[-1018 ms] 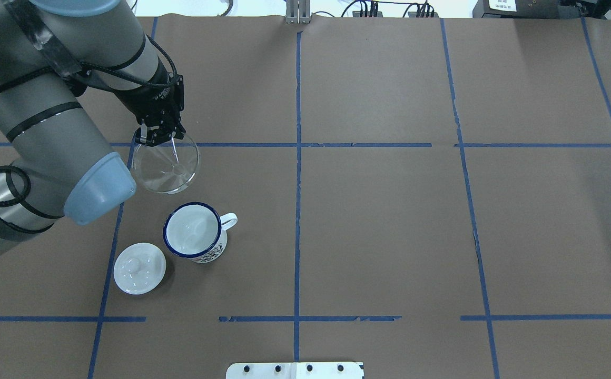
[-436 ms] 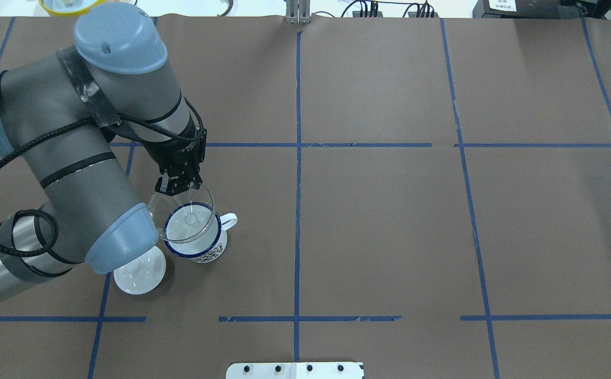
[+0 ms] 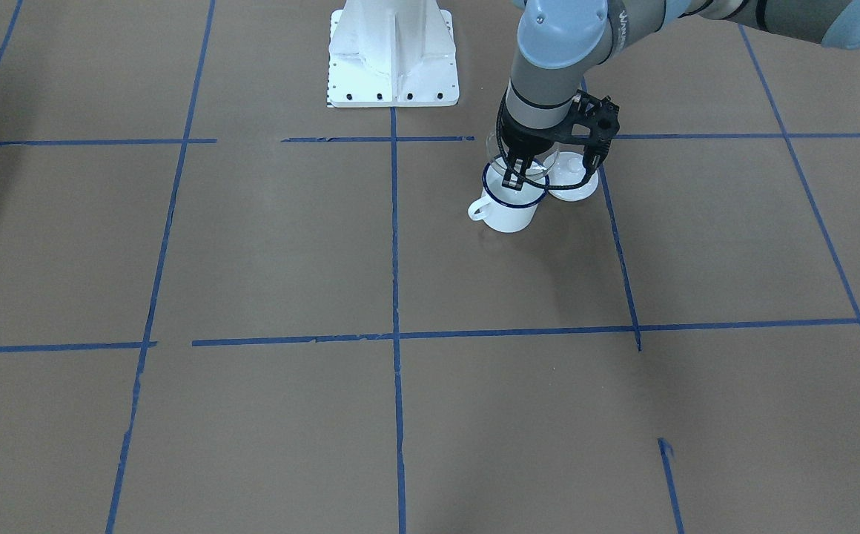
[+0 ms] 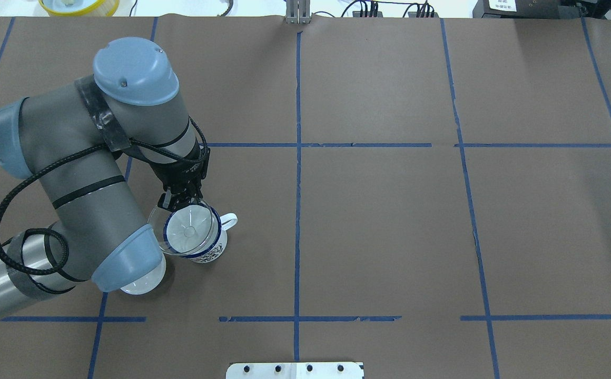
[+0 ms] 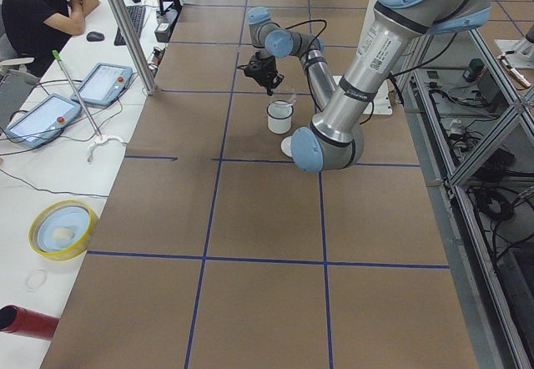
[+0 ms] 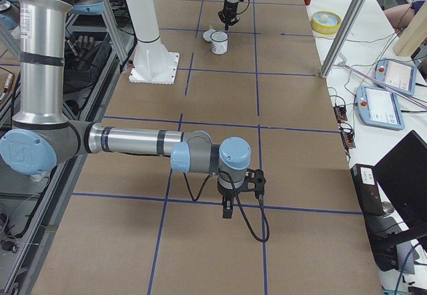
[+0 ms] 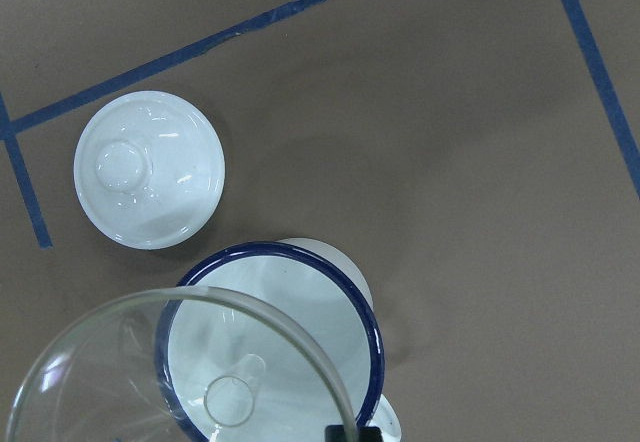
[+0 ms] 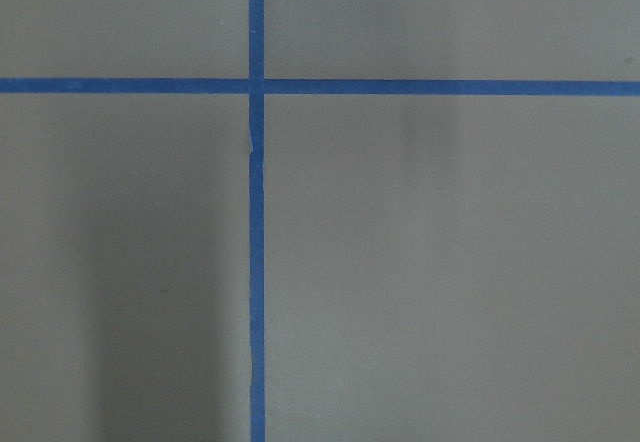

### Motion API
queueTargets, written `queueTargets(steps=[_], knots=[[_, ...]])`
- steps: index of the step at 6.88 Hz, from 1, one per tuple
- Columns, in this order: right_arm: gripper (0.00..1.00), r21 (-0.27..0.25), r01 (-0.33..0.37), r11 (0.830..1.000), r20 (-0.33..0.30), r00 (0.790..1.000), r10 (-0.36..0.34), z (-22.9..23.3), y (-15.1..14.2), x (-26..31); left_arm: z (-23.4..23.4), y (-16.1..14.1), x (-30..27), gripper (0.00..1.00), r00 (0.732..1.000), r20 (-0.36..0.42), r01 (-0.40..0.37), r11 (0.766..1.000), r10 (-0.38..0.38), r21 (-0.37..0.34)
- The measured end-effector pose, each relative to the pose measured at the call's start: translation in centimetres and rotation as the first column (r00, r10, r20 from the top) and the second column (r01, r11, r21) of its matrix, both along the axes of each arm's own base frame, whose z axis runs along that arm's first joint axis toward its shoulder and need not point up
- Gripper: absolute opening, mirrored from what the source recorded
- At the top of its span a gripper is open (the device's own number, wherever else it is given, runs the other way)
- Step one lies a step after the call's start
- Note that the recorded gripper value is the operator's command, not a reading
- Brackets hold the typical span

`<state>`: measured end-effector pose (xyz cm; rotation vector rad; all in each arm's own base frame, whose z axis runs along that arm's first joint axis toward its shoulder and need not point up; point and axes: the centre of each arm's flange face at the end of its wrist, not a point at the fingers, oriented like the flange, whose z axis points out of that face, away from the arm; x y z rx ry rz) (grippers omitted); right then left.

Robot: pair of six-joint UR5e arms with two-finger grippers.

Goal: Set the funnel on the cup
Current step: 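Hold the funnel seated in the mug, then open the left gripper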

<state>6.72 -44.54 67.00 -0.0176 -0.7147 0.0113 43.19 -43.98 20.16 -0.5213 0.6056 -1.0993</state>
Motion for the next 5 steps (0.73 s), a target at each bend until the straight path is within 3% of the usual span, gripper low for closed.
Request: queueTargets(steps=[5], knots=[[1.00,0.000,0.000,1.000,0.000,1.000,0.000,0.0,0.0,0.0,1.8,-0.8,1.6,0.00,1.000,0.005,-0.030,0.998,0.030,0.048]])
